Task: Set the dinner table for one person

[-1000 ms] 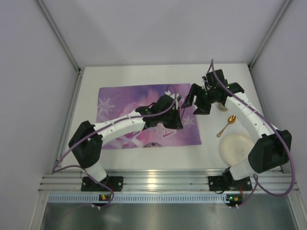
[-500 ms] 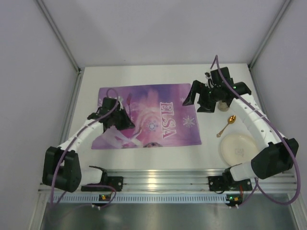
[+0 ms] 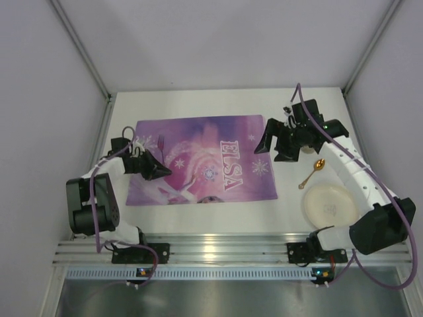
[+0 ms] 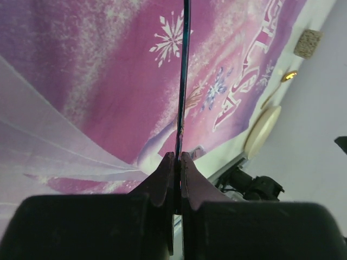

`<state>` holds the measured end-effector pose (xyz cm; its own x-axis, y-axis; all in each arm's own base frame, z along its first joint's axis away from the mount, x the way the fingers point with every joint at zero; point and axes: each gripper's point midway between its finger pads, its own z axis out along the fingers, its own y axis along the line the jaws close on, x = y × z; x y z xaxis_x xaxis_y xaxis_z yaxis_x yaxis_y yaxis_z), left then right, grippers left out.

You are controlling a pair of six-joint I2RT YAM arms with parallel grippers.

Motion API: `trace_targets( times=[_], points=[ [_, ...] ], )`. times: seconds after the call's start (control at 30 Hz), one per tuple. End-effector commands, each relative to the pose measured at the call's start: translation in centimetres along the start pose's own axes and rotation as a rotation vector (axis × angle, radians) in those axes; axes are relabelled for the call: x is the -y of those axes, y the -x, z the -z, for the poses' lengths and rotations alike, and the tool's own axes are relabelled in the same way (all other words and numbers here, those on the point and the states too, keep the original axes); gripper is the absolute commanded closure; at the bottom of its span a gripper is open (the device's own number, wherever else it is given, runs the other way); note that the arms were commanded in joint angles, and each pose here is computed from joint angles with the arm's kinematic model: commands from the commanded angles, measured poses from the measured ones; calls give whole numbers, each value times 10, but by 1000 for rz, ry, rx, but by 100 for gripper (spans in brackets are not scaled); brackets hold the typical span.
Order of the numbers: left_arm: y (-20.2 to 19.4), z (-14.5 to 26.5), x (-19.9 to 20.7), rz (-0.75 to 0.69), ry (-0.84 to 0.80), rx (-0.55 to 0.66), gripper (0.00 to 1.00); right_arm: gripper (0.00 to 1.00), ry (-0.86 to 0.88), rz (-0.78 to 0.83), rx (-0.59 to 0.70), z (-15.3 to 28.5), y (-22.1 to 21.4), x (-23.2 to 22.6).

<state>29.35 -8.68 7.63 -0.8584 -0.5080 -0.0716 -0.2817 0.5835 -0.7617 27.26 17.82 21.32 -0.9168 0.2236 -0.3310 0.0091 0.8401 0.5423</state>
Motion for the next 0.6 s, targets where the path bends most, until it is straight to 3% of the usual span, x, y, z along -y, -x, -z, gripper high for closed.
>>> trace_targets(
  times=[0.0,0.13,0.3,0.4,0.57],
  points=[
    [13,8,28,-58,-163,-27,98,13,19,22,30,13,-3,-1],
    [19,12,11,-6,-142,-45,96,14,7,17,19,11,-9,6],
    [10,1,-32,203,6,-169,97,15,7,17,15,9,-8,7],
    [2,-1,-49,242,51,-223,97,15,7,18,12,8,-6,6],
    [5,5,-54,249,83,-199,92,15,7,19,9,5,-4,6]
  ],
)
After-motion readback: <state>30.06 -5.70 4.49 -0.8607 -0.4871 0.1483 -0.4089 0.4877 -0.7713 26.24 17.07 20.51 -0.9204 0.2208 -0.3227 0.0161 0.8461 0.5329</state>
